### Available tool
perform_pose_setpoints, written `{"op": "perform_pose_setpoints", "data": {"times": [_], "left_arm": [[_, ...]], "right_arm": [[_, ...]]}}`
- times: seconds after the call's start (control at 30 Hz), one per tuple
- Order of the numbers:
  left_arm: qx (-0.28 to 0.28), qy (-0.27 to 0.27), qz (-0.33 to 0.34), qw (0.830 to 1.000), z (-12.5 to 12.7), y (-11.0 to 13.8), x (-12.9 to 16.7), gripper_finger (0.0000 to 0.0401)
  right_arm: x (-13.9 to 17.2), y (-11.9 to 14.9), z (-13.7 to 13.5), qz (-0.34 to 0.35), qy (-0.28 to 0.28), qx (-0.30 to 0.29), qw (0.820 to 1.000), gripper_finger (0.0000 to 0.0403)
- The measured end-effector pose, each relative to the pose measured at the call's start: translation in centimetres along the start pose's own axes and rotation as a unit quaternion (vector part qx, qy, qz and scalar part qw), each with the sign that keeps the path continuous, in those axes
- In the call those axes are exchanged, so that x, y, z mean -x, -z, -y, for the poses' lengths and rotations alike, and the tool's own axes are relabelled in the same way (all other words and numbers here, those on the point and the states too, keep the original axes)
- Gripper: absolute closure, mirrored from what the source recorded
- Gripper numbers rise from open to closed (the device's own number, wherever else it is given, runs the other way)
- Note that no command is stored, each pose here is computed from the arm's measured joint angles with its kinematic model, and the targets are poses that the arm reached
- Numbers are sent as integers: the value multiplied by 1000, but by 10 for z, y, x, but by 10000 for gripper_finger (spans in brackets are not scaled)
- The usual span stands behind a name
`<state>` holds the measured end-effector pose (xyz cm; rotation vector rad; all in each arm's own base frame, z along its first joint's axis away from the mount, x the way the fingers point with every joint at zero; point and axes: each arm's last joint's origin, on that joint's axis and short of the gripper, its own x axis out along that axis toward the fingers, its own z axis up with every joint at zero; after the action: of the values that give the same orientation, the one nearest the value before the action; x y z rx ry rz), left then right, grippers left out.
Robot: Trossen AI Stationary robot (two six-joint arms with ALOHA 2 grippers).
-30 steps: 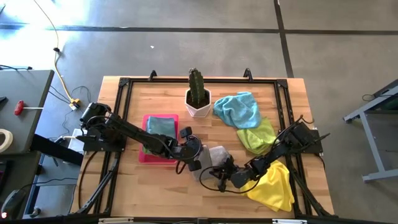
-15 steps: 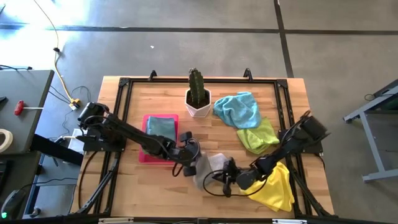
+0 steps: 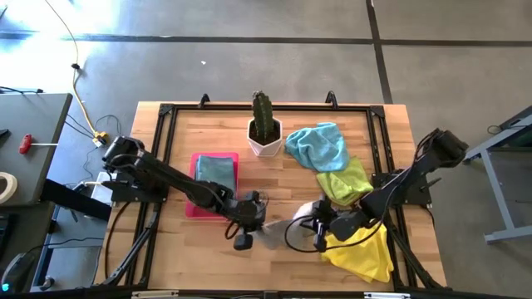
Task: Fold microfiber towels
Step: Fold the gray towel
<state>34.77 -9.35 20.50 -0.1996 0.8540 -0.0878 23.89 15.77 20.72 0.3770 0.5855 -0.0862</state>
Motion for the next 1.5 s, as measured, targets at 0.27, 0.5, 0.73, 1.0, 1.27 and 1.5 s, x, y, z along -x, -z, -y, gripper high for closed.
{"op": "perform_pose_setpoints", "data": {"times": [0.27,0.5,0.73,1.0,1.27,1.5], "left_arm": [[-17,-39,0,999,5,9,-21,330],[-74,-46,13,996,12,10,-23,231],[-111,-65,55,990,18,6,-28,198],[-149,-50,156,975,19,-8,-48,200],[-163,-22,276,947,17,-23,-62,200],[-167,23,289,942,5,-20,-82,201]], "right_arm": [[2,4,2,-58,-16,2,998,403],[3,12,6,-123,-19,6,992,403],[8,24,6,-220,-69,54,972,403],[21,17,-12,-253,-117,125,952,403],[38,-12,-26,-265,-93,146,948,403],[44,-21,-30,-225,-88,303,922,403]]}}
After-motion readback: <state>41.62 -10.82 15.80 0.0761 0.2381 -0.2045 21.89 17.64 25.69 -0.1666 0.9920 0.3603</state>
